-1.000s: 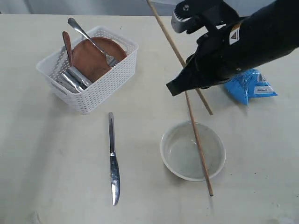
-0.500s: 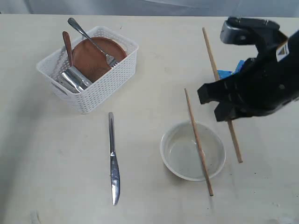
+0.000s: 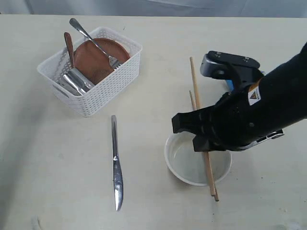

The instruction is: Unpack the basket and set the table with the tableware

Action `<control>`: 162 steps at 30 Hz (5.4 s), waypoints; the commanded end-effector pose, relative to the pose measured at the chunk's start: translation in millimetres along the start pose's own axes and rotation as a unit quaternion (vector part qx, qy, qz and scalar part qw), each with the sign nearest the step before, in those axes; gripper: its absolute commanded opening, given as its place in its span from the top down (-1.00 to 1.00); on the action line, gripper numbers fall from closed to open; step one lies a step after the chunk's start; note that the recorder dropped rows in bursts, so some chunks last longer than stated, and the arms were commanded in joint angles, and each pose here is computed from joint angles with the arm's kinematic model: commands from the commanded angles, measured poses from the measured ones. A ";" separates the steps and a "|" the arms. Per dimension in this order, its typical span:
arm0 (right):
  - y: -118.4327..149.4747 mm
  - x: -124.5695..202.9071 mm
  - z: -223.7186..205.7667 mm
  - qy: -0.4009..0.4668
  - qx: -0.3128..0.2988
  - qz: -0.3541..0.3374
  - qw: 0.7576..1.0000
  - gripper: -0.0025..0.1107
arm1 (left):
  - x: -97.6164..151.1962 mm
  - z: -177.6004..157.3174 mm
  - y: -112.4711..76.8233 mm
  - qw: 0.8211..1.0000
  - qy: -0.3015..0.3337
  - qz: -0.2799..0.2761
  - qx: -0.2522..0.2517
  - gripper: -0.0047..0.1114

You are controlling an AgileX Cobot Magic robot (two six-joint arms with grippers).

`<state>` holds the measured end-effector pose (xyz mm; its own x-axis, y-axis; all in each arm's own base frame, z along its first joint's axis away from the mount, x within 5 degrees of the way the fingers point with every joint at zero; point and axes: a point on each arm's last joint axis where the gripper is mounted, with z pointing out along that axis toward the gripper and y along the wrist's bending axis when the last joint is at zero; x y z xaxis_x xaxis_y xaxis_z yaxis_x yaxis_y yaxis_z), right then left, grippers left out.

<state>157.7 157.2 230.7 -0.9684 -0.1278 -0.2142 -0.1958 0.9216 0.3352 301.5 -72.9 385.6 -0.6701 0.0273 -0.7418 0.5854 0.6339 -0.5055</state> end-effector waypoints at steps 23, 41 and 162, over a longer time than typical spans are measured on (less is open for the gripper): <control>2.8 -3.3 59.8 0.052 0.054 -0.008 0.997 0.96 | -1.0 -2.0 -1.9 1.000 -0.013 -0.005 0.005 0.92; -1.7 -7.0 60.0 0.036 0.074 -0.016 0.996 0.96 | -0.8 -2.0 -1.9 1.000 -0.011 -0.001 0.005 0.92; 0.0 -6.2 32.5 -0.001 0.063 -0.052 0.997 0.35 | -0.1 -2.0 -1.9 1.000 -0.008 -0.005 0.005 0.92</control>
<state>170.1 174.9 196.2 -0.9515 -0.2086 -0.2262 -0.2577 0.9419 0.2154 301.6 -73.1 386.2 -0.6698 0.0209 -0.7422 0.5849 0.6306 -0.5101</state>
